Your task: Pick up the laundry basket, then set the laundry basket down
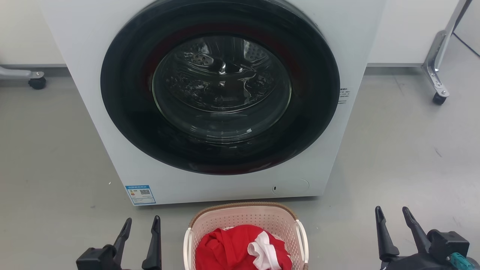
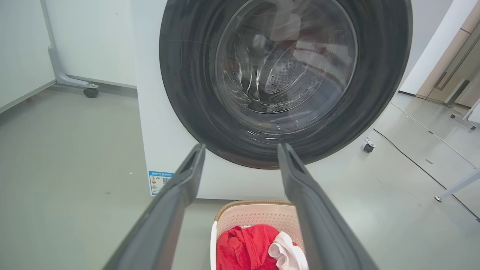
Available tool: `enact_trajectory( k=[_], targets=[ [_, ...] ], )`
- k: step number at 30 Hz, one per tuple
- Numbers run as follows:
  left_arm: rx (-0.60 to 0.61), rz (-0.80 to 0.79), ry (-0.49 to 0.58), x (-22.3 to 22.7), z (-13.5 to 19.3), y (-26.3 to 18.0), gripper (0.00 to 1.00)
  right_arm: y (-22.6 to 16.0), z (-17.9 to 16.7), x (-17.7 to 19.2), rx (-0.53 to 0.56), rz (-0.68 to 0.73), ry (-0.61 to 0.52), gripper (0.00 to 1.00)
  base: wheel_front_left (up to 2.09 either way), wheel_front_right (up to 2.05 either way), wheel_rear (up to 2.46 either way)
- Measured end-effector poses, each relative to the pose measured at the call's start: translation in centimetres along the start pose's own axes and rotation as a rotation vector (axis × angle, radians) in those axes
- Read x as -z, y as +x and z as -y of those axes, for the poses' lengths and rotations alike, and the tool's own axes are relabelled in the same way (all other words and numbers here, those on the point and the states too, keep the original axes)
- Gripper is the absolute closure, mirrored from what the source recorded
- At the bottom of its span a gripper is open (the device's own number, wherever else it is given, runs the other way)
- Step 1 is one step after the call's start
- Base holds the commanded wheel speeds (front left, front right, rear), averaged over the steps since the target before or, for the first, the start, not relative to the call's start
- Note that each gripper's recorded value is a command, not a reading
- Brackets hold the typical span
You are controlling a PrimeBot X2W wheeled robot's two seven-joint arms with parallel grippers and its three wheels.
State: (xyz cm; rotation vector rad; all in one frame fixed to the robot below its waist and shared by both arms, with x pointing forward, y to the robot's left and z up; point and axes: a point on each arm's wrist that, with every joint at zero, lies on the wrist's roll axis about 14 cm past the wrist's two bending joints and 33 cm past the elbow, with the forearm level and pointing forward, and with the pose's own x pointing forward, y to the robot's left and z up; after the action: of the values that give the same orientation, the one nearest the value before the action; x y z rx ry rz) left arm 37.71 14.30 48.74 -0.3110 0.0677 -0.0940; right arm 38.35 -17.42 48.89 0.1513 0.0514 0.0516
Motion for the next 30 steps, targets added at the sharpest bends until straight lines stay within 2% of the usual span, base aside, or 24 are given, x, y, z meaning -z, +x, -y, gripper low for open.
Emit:
enact_trajectory(
  k=[18,30],
  targets=[
    [0.015,0.059,0.189,-0.30,0.60,-0.61,0.00,-0.39,-0.25,-0.75,-0.019,0.068,-0.216,0.00,0.00,0.00,0.00],
    [-0.007,0.047,0.185,0.05,0.04,-0.74,0.00,-0.77,0.65,-0.51,0.011,0.060,-0.227,0.00,0.00,0.00,0.00]
  ],
)
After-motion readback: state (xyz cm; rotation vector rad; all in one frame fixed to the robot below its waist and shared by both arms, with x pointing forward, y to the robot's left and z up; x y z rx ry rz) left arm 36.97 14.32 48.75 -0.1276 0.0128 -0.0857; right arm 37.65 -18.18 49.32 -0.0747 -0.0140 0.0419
